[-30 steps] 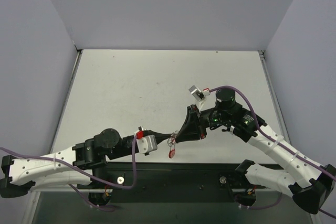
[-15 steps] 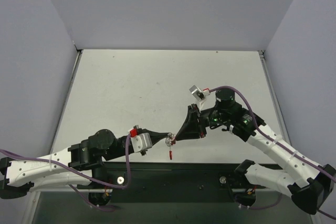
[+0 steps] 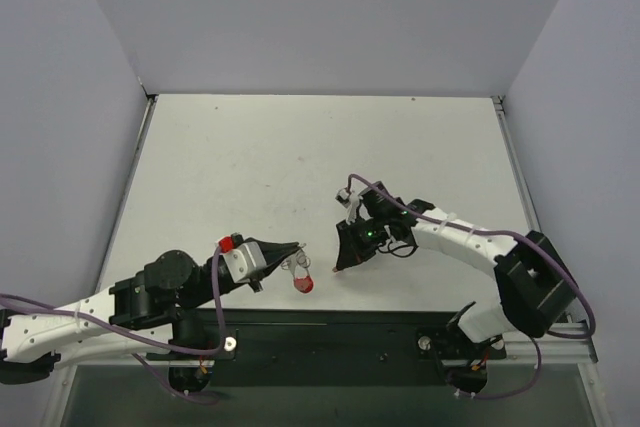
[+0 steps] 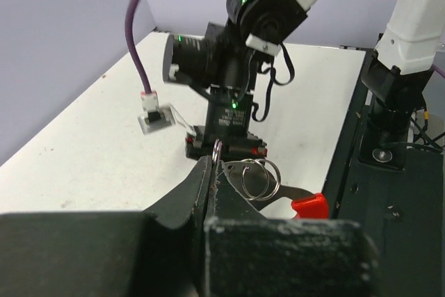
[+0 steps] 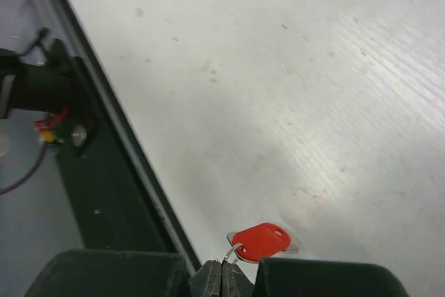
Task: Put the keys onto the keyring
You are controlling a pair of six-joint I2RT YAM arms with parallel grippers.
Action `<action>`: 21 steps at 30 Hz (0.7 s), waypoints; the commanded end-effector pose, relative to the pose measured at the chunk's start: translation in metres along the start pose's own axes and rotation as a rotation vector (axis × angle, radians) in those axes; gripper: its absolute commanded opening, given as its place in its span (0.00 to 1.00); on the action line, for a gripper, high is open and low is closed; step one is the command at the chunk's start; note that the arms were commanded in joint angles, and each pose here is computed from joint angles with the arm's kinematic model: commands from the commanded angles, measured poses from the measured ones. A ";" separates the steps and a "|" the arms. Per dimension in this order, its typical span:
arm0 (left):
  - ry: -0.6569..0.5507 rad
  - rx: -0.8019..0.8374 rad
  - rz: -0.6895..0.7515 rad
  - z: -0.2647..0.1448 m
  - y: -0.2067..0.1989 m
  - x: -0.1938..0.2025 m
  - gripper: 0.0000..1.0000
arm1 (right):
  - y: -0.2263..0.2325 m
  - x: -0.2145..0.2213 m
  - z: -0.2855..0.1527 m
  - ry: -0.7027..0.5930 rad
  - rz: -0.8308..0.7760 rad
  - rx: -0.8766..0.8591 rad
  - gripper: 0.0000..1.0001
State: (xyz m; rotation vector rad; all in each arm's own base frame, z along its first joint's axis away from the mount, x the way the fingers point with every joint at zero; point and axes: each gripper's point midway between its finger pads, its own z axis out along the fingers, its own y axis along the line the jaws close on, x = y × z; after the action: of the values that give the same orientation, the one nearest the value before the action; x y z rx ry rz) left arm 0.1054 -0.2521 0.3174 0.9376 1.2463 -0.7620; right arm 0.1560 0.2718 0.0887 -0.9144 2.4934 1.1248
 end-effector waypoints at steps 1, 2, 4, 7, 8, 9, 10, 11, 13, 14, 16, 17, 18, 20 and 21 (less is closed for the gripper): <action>-0.030 -0.071 -0.032 -0.009 0.015 -0.016 0.00 | -0.048 0.010 0.019 0.084 0.018 0.256 0.00; -0.029 -0.076 -0.032 -0.009 0.016 -0.016 0.00 | -0.049 0.013 0.024 0.100 0.017 0.268 0.00; -0.028 -0.079 -0.032 -0.011 0.017 -0.016 0.00 | -0.052 0.013 0.031 0.117 0.031 0.287 0.00; -0.020 -0.085 -0.031 -0.013 0.018 -0.014 0.00 | -0.042 0.009 0.034 0.109 -0.005 0.269 0.28; -0.018 -0.094 -0.032 -0.014 0.020 -0.014 0.00 | -0.039 0.008 0.034 0.101 -0.018 0.271 0.40; -0.017 -0.100 -0.032 -0.015 0.021 -0.015 0.00 | -0.037 0.007 0.032 0.090 -0.022 0.270 0.46; -0.014 -0.102 -0.031 -0.016 0.022 -0.014 0.00 | -0.032 -0.001 0.028 0.046 -0.030 0.262 0.49; -0.013 -0.115 -0.030 -0.017 0.025 -0.014 0.00 | -0.032 -0.001 0.025 0.033 -0.030 0.264 0.55; -0.016 -0.122 -0.031 -0.020 0.027 -0.016 0.00 | -0.028 -0.008 0.017 -0.016 -0.037 0.274 0.59; -0.017 -0.125 -0.030 -0.020 0.027 -0.016 0.00 | -0.028 -0.007 0.014 -0.024 -0.035 0.283 0.59; -0.021 -0.129 -0.030 -0.022 0.028 -0.015 0.00 | -0.030 -0.008 0.010 -0.038 -0.032 0.305 0.59; -0.022 -0.130 -0.031 -0.022 0.028 -0.016 0.00 | -0.031 -0.007 0.009 -0.037 -0.036 0.311 0.59; -0.022 -0.130 -0.031 -0.022 0.028 -0.016 0.00 | -0.035 -0.003 0.009 -0.030 -0.030 0.328 0.59; -0.022 -0.130 -0.031 -0.022 0.028 -0.015 0.00 | -0.041 0.002 0.010 -0.020 -0.020 0.348 0.57; -0.018 -0.130 -0.029 -0.021 0.028 -0.014 0.00 | -0.043 0.005 0.011 -0.006 -0.008 0.359 0.56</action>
State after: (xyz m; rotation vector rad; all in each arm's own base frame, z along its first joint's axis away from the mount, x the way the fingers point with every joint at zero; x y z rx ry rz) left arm 0.1177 -0.2269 0.3077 0.8798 1.3216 -0.6724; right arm 0.1822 0.2729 0.0734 -0.8546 2.4871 0.7463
